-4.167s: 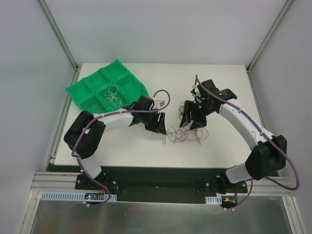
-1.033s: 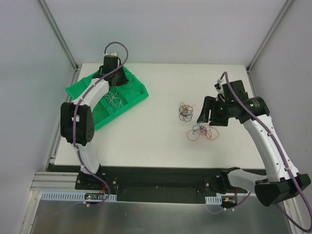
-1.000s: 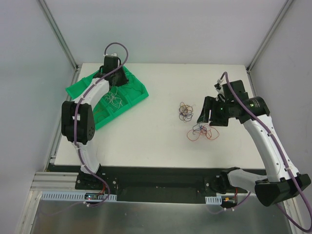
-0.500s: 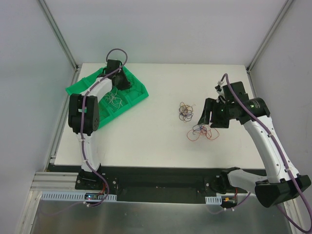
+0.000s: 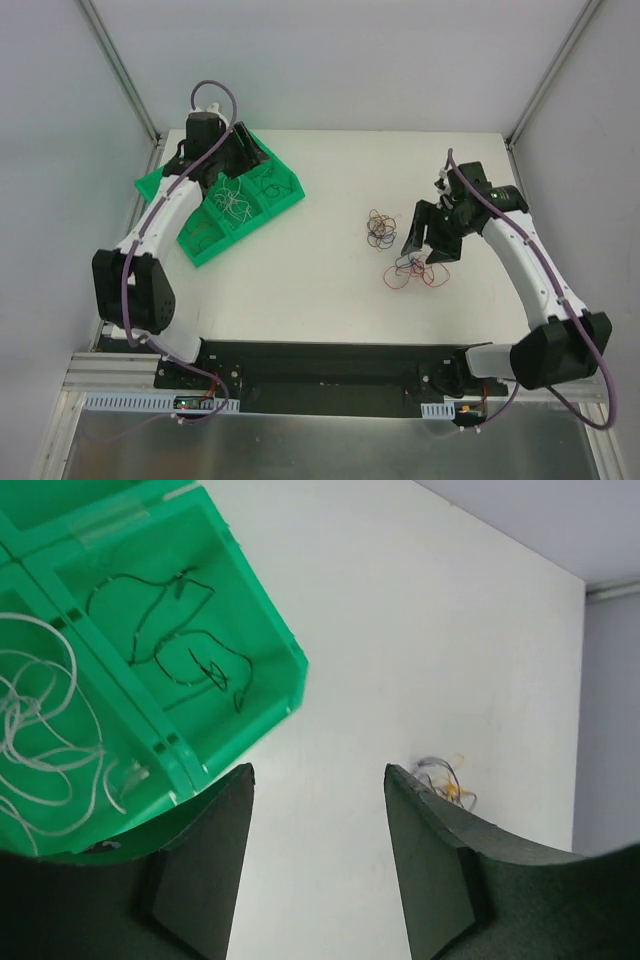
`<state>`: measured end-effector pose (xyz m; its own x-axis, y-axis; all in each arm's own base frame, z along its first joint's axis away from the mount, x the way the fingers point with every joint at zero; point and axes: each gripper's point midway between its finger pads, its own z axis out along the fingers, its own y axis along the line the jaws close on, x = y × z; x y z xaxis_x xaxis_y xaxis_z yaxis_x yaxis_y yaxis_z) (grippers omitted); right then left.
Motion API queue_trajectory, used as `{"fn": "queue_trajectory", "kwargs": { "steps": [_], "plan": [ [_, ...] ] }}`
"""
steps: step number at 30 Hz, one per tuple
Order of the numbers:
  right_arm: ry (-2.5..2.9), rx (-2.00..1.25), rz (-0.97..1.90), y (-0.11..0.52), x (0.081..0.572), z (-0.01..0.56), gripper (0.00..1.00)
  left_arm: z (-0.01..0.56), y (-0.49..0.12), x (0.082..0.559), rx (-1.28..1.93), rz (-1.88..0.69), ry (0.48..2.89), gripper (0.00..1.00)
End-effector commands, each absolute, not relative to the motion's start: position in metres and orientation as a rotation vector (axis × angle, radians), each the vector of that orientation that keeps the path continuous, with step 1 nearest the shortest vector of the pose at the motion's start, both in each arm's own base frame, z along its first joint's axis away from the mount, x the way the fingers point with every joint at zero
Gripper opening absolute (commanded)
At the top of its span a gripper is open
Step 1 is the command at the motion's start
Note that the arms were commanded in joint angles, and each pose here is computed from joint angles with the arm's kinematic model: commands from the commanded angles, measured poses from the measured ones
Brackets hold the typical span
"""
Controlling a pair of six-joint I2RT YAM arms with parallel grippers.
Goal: Untangle the cables
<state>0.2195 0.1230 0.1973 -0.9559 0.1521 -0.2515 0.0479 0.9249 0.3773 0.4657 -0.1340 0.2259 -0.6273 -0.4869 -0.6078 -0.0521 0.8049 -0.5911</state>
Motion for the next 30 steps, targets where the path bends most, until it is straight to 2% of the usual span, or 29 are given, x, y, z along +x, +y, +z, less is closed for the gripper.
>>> {"fn": "queue_trajectory", "kwargs": {
  "steps": [1,6,9,11,16,23,28,30],
  "plan": [
    [2.961,0.327,0.710,0.130,0.228,0.158,0.67,0.229,-0.182,0.398,-0.249,-0.889,2.247,0.54],
    [3.012,0.398,0.668,0.122,0.247,0.124,0.67,0.202,-0.253,0.297,0.095,-1.097,2.378,0.54],
    [3.039,0.455,0.620,0.119,0.252,0.099,0.66,0.186,-0.275,0.244,0.231,-1.209,2.450,0.54],
    [3.020,0.544,0.668,0.124,0.253,0.082,0.63,0.180,-0.275,0.226,0.263,-1.240,2.475,0.54],
    [2.875,0.798,0.671,0.127,0.266,0.048,0.55,0.196,-0.261,0.222,0.312,-1.167,2.408,0.54],
    [2.770,0.976,0.484,0.106,0.278,0.017,0.48,0.201,-0.252,0.209,0.359,-1.141,2.396,0.55],
    [2.783,0.991,0.473,0.106,0.272,0.012,0.29,0.201,-0.249,0.210,0.370,-1.117,2.393,0.55],
    [2.778,0.944,0.464,0.103,0.268,0.014,0.14,0.200,-0.251,0.211,0.368,-1.121,2.404,0.54]
  ]
}}
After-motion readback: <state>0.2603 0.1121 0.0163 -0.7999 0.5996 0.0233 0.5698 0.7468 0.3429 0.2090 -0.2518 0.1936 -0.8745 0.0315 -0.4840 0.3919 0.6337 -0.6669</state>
